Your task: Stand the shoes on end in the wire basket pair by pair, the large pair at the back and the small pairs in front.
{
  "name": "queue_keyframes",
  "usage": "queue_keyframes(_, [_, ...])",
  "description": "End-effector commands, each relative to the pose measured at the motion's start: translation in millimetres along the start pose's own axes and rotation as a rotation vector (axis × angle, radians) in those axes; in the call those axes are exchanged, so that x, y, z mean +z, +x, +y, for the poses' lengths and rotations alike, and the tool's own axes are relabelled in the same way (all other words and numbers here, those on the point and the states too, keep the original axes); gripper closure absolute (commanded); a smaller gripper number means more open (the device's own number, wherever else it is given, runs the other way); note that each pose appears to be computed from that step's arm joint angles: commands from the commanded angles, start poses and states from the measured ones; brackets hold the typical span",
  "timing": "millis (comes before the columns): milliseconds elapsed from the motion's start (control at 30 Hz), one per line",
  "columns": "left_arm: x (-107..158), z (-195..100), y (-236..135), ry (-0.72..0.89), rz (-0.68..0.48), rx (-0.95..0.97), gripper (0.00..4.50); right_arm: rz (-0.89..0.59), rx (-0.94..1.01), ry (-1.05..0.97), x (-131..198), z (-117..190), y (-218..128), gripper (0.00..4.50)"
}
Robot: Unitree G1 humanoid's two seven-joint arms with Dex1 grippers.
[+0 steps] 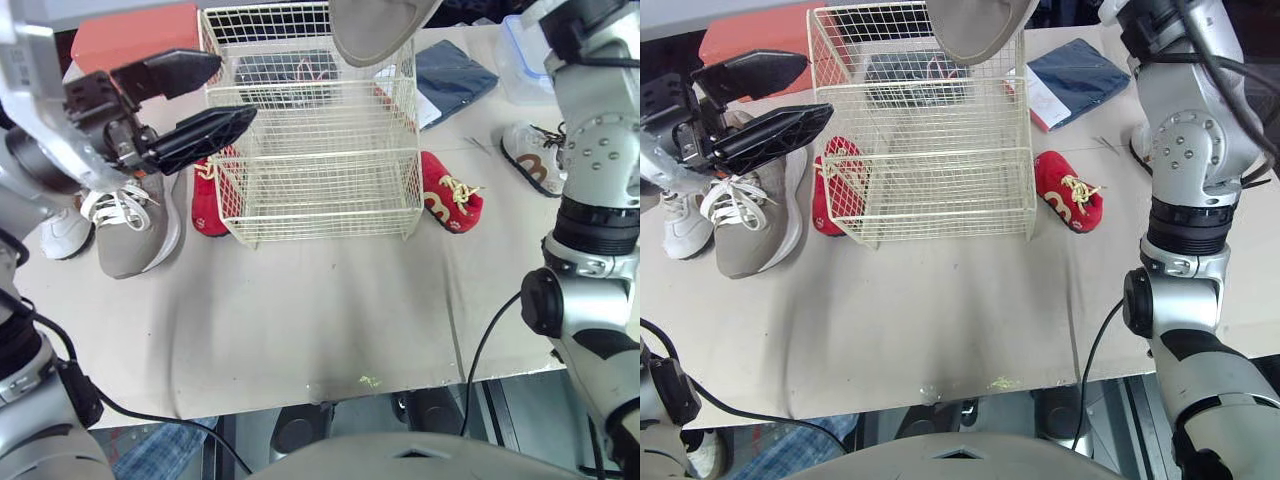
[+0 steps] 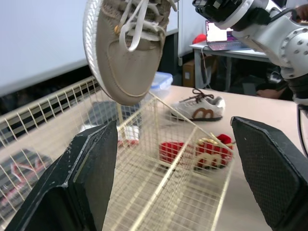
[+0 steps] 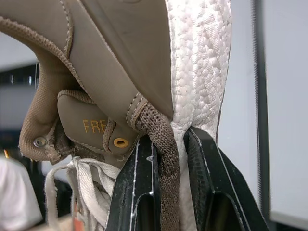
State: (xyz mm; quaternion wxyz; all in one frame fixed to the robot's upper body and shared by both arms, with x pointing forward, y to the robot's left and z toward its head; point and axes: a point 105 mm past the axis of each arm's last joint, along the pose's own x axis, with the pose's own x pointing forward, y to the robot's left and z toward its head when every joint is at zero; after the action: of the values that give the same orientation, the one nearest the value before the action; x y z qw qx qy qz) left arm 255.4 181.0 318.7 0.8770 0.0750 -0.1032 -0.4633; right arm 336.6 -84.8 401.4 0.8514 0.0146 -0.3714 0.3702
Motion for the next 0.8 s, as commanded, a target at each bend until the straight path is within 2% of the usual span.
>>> queue_keyframes(33, [12, -7, -3, 0.014, -0.038, -0.002, 0.41, -0.078, 0.067, -0.107, 18, 11, 4, 4.40])
queue_keyframes(267, [10, -6, -2, -0.006, -0.041, 0.013, 0.41, -0.052, 0.160, -0.227, -2, 24, 6, 4.40])
queue_keyframes(500, [8, -6, -3, -0.001, -0.033, 0.018, 0.41, 0.002, 0.214, -0.304, -22, 10, 2, 4.40])
queue_keyframes(700, [8, -3, -5, 0.009, -0.030, 0.035, 0.41, 0.143, 0.218, -0.128, -50, 3, -11, 4.40])
queue_keyframes(800, [7, 0, -6, 0.015, -0.024, 0.052, 0.41, 0.310, 0.192, -0.061, -83, 2, -29, 4.40])
